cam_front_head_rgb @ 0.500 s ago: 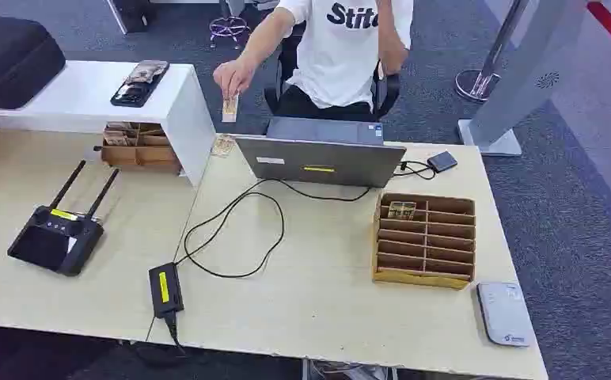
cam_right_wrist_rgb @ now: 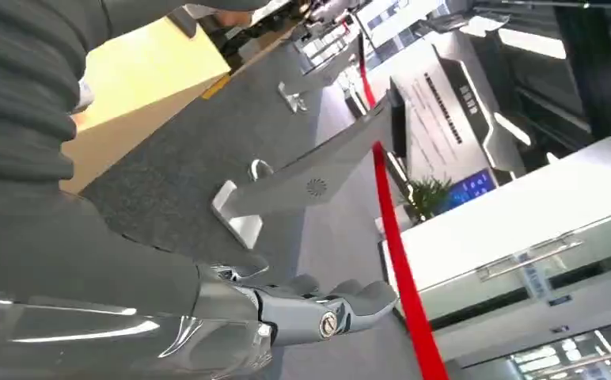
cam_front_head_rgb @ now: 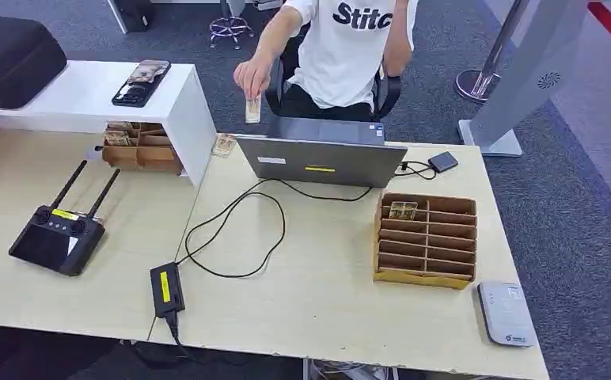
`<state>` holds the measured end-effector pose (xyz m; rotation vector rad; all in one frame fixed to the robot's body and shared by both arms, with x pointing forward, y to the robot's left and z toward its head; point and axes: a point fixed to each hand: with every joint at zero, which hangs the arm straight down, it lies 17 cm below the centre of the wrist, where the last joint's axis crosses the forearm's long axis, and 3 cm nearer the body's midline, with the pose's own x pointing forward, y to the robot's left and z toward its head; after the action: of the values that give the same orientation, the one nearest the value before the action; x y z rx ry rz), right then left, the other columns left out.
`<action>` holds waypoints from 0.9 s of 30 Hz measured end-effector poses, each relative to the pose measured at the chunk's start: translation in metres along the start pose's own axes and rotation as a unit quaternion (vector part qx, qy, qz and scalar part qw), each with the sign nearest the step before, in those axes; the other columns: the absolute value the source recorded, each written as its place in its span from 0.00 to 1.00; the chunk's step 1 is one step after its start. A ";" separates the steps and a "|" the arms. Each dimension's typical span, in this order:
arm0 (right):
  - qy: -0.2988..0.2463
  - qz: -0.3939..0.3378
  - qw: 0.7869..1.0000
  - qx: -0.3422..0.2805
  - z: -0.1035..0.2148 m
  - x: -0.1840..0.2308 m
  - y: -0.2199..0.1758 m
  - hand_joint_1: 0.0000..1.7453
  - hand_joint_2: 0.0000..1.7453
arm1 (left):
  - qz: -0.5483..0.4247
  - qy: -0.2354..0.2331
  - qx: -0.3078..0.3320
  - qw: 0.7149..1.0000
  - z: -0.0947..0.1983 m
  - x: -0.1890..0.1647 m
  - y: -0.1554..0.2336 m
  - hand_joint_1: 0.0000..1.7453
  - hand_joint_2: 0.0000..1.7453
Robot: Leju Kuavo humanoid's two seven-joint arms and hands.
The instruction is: Pass the card to the sensor for recognition and then transmit it.
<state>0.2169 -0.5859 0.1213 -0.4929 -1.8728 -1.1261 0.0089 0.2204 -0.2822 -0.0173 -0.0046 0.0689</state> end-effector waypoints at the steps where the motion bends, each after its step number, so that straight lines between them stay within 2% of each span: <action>1: -0.002 0.000 1.000 0.002 0.001 0.002 0.002 0.00 1.00 | 0.000 0.000 0.000 1.000 0.000 0.000 0.000 0.00 1.00; 4: -0.062 0.029 0.996 0.059 0.008 0.031 0.033 0.00 1.00 | 0.003 -0.003 0.003 1.000 0.000 0.000 0.001 0.00 1.00; 7: -0.108 0.103 0.979 0.141 0.025 0.054 0.090 0.00 1.00 | -0.001 -0.006 0.003 1.000 0.000 0.000 0.003 0.00 1.00; 11: -0.185 0.249 0.919 0.243 0.067 0.065 0.166 0.00 1.00 | -0.006 -0.009 0.005 1.000 -0.001 0.001 0.006 0.00 1.00; 14: -0.228 0.302 0.881 0.285 0.090 0.067 0.201 0.00 1.00 | -0.011 -0.009 0.005 1.000 -0.001 0.002 0.007 0.00 1.00; 15: -0.245 0.326 0.860 0.306 0.098 0.064 0.217 0.00 1.00 | -0.017 -0.006 0.004 1.000 -0.001 0.001 0.007 0.00 1.00; 18: -0.305 0.428 0.777 0.346 0.109 0.045 0.260 0.00 1.00 | -0.029 -0.001 0.000 1.000 0.000 0.003 0.008 0.00 1.00; 20: -0.331 0.445 0.747 0.367 0.111 0.035 0.285 0.00 1.00 | -0.034 0.000 -0.004 0.999 0.000 0.004 0.009 0.00 1.00; 23: -0.350 0.443 0.721 0.402 0.118 0.025 0.305 0.00 1.00 | -0.036 0.001 -0.004 0.999 0.000 0.004 0.011 0.00 1.00; 27: -0.360 0.442 0.699 0.432 0.127 0.016 0.312 0.00 1.00 | -0.036 0.001 -0.004 0.999 0.000 0.004 0.011 0.00 1.00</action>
<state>0.3640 -0.3194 0.2661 -1.1717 -2.0792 0.7162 0.0126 0.2320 -0.2825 -0.0252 -0.0038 -0.0032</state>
